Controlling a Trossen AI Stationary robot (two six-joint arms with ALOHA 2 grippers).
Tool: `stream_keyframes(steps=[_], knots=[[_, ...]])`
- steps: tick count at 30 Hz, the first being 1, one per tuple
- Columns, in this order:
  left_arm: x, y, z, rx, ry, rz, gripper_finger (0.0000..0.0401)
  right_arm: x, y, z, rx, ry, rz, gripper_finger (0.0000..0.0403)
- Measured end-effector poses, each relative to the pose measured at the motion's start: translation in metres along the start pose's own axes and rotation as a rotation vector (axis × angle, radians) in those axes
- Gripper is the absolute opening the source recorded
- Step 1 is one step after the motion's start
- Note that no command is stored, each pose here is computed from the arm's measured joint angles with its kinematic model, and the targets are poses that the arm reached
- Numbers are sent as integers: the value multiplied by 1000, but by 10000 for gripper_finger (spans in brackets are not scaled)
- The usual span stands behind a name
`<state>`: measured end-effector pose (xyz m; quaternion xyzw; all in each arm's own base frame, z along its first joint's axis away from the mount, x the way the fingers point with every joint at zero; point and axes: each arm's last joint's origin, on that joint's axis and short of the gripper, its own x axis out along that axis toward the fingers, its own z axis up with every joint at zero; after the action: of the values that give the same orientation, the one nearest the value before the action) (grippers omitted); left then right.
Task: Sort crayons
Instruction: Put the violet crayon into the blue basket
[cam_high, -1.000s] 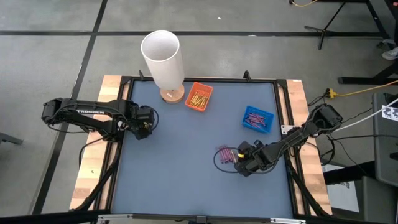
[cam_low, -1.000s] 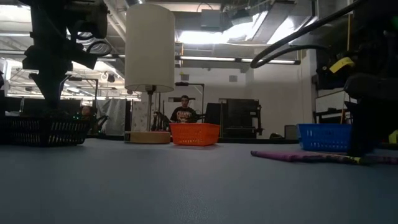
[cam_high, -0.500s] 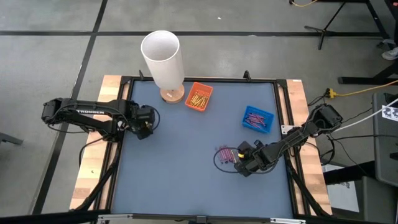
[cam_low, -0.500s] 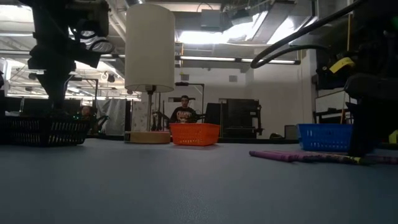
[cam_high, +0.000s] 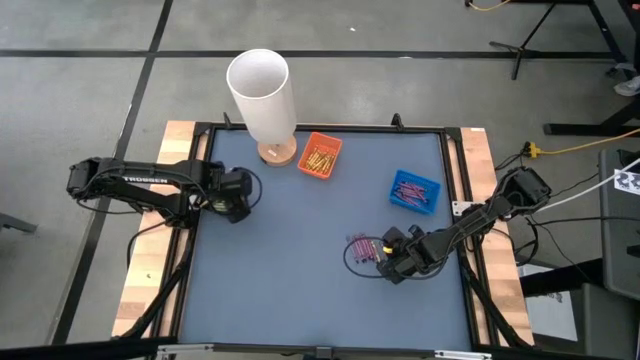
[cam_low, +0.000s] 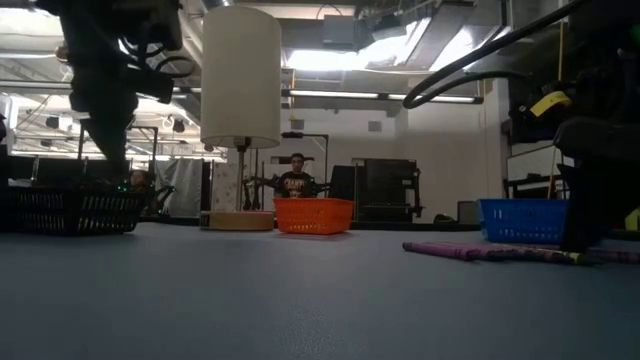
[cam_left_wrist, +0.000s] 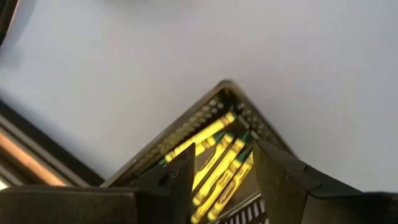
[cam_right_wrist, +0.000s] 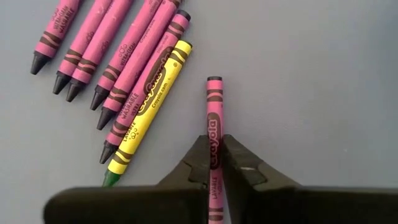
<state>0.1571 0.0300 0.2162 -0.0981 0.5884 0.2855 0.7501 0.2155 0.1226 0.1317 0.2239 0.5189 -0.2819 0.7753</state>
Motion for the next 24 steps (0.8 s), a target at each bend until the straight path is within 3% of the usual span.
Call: stream_keyframes(steps=[7,15,24], knots=[[-1,-5,10,-29,-90,-72,144,-1,1,1,-3,-5,-3,23],[-8,-19,28,-54,-293,-198,144,-13,10,8,-108,-4,-11,23],[-21,-36,42,-55,-500,-314,144,-53,11,28,-273,-71,-245,24]])
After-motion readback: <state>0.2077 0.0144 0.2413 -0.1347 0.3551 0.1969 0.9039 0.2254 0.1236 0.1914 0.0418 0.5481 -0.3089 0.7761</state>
